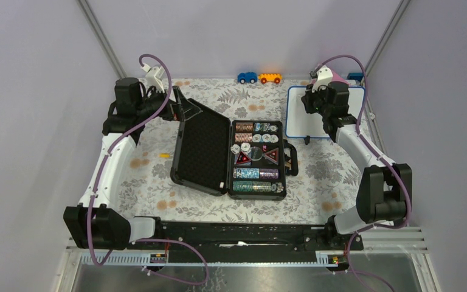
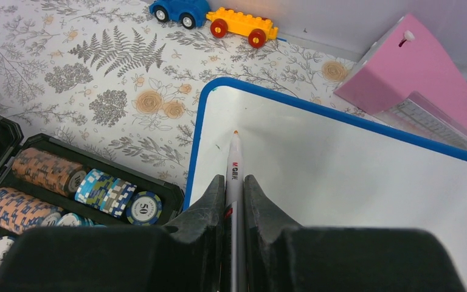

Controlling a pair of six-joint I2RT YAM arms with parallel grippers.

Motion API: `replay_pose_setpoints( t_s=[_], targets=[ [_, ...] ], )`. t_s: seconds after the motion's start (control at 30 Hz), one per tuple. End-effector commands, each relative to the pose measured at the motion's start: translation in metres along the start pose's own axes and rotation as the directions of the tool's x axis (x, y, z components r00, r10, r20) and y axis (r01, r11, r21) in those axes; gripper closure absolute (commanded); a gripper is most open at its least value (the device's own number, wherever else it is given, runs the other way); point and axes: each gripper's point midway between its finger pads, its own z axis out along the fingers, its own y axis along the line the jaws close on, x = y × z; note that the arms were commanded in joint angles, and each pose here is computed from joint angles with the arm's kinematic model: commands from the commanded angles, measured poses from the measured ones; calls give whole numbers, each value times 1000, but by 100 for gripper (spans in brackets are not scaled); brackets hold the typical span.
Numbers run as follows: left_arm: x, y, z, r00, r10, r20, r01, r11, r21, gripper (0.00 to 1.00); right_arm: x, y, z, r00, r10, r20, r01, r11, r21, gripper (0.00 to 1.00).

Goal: Write a sentence on the whiteboard
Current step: Hold the whiteboard on the whiteboard stand.

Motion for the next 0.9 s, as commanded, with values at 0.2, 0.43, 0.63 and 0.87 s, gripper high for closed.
replay_pose_setpoints(
  t_s=[0.2,0.43,0.63,0.87],
  targets=[
    [-24,-15,-4,997,51,64,-55,997,51,1,-30,-7,7,997,-35,68,34,999,10,100],
    [-23,-14,-3,997,45,61,-48,997,55,1,-29,-4,11,998,-29,59,29,999,-13,100],
    [-22,-14,-3,997,50,60,-53,997,56,1,-31,-5,4,997,-28,68,28,1000,1,100],
    [-26,-24,15,990,143,13,-143,984,104,1,-31,2,-17,998,1,64,0,1000,-18,100]
  ],
)
